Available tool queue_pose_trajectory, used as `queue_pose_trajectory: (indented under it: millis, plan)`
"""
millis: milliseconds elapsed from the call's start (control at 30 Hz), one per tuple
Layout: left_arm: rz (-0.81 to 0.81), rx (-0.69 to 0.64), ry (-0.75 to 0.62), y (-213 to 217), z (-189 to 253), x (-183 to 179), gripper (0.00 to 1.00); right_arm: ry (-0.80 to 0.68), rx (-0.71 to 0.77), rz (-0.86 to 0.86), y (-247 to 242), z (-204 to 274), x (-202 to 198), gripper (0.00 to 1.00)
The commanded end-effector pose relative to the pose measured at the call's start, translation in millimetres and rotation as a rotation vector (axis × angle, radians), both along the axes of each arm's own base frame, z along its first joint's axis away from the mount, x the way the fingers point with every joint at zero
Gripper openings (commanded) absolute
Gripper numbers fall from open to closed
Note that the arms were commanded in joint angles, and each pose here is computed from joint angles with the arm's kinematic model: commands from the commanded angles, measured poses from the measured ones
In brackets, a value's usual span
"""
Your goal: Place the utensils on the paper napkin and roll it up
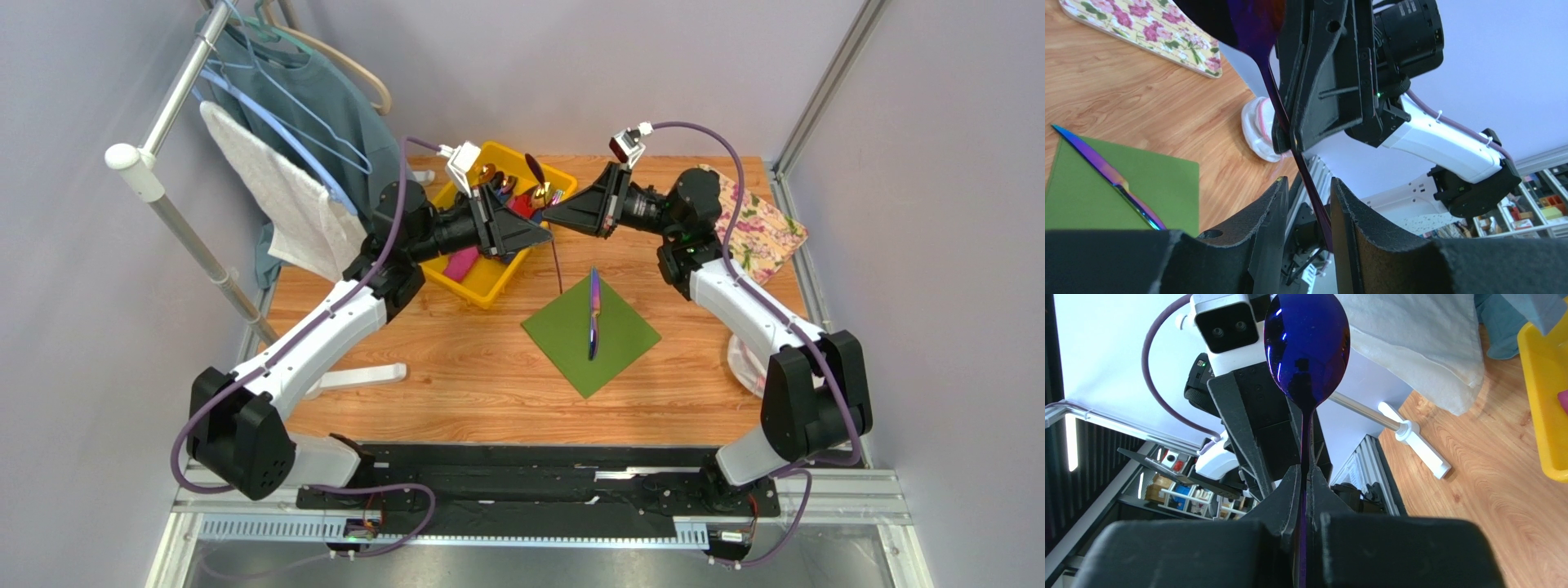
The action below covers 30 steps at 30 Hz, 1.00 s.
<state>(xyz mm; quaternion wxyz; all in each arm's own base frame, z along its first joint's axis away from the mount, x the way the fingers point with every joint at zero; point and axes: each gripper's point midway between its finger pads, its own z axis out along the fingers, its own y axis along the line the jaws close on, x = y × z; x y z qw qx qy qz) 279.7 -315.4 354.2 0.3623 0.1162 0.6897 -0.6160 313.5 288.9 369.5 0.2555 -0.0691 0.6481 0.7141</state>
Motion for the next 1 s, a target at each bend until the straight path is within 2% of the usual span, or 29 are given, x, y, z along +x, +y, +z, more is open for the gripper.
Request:
queue_pose_trajectory:
  millis: [0, 233, 300, 367, 567, 633, 667, 700, 733, 767, 833, 867, 900, 933, 967]
  plan:
    - [0.003, -0.063, -0.008, -2, 13, 5, 0.39, -0.056, 0.069, 0.001, 1, 24, -10, 0.0]
    - [0.021, -0.065, 0.016, -2, 11, 9, 0.33, -0.05, 0.073, 0.013, 5, 23, -12, 0.0]
    - [0.024, -0.08, 0.015, -2, 13, 10, 0.26, -0.044, 0.073, 0.012, 5, 22, -12, 0.0]
    - [0.025, -0.093, 0.027, -2, 14, 10, 0.23, -0.04, 0.072, 0.014, 5, 21, -12, 0.0]
    - [0.02, -0.104, 0.037, -4, 14, 11, 0.2, -0.036, 0.071, 0.012, 6, 19, -11, 0.0]
    - [0.021, -0.102, 0.037, -4, 13, 12, 0.12, -0.039, 0.071, 0.011, 6, 19, -11, 0.0]
    - [0.021, -0.099, 0.039, -4, 13, 12, 0.01, -0.038, 0.069, 0.013, 6, 19, -12, 0.0]
    - [0.024, -0.087, 0.051, -4, 10, 13, 0.0, -0.033, 0.063, 0.012, 6, 17, -10, 0.0]
    - [0.027, -0.076, 0.057, -5, 7, 13, 0.0, -0.042, 0.048, 0.01, 6, 14, -10, 0.04]
    - [0.031, -0.065, 0.061, -5, 4, 15, 0.0, -0.017, 0.018, 0.006, 7, 8, -7, 0.21]
    - [0.052, -0.008, 0.084, -4, -8, 18, 0.0, -0.008, -0.037, -0.005, 4, 0, -3, 0.35]
    - [0.059, 0.026, 0.092, -4, -15, 19, 0.0, -0.014, -0.106, -0.022, 1, -12, 1, 0.46]
    - [0.072, 0.088, 0.141, -3, -30, 19, 0.0, -0.015, -0.141, -0.052, -7, -18, 8, 0.52]
    - [0.104, 0.132, 0.132, 0, -40, 25, 0.0, -0.036, -0.178, -0.078, -14, -20, 10, 0.59]
    - [0.114, 0.192, 0.19, 3, -59, 22, 0.0, -0.015, -0.263, -0.101, -23, -40, 12, 0.72]
